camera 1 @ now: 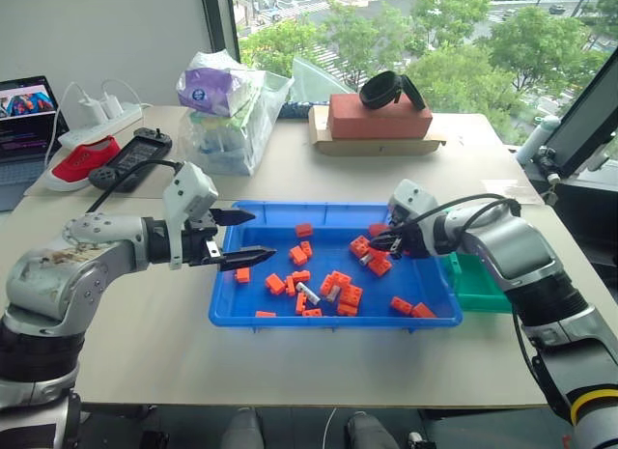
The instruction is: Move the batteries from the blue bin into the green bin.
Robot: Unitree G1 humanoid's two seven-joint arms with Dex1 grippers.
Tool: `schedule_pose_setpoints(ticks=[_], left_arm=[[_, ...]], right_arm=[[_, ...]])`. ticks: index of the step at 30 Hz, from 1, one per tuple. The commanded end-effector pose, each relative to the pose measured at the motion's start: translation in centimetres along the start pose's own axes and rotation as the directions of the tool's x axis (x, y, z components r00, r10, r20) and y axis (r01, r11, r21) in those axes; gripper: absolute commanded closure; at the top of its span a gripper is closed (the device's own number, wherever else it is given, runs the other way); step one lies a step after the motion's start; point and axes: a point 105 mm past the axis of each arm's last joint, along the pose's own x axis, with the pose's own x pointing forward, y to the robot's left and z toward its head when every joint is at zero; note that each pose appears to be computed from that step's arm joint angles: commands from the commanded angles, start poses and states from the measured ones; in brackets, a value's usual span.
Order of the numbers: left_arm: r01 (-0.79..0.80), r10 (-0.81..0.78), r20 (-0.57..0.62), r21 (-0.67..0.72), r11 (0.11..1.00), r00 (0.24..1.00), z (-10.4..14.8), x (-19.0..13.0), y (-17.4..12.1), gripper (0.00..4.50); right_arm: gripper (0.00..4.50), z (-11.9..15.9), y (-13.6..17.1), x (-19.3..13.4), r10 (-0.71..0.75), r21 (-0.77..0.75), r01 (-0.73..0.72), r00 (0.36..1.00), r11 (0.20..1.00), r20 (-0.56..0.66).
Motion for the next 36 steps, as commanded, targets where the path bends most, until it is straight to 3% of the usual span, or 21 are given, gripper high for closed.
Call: schedule_pose_setpoints(ticks=[1,3,11,23,26,33,36], left_arm=[[-0.006,0.006,0.018,0.032,0.999,1.000,0.8,-0.3,-0.2,0.00],[-0.006,0.005,0.020,0.029,1.000,1.000,0.8,-0.2,-0.2,0.00],[0.002,-0.003,0.016,0.022,1.000,1.000,0.7,-0.1,-0.3,0.00],[0.007,-0.006,-0.007,0.053,0.999,1.000,0.1,0.2,-0.3,0.00],[0.005,-0.005,-0.005,0.057,0.998,1.000,0.2,0.3,-0.2,0.00],[0.003,-0.007,0.080,0.048,0.999,0.997,1.6,0.4,0.0,0.00],[0.008,-0.012,0.082,0.052,0.999,0.997,1.7,0.6,0.0,0.00]], right_arm=[[3.76,0.9,-0.9,-1.0,-0.039,0.014,0.038,0.998,0.999,0.042],[3.76,1.2,-1.2,-1.2,-0.059,0.030,0.058,0.996,0.998,0.060],[1.18,1.4,-2.1,-2.0,-0.103,0.080,0.097,0.992,0.992,0.077],[1.18,-0.8,-0.5,-0.3,-0.051,0.103,0.050,0.999,0.993,0.004],[1.84,-1.5,-0.3,0.0,-0.045,0.110,0.046,0.999,0.993,-0.008],[4.04,-0.9,-0.5,-0.8,-0.051,0.114,0.047,0.998,0.992,0.033],[4.04,0.1,-1.5,-2.2,-0.088,0.108,0.080,0.994,0.991,0.071]])
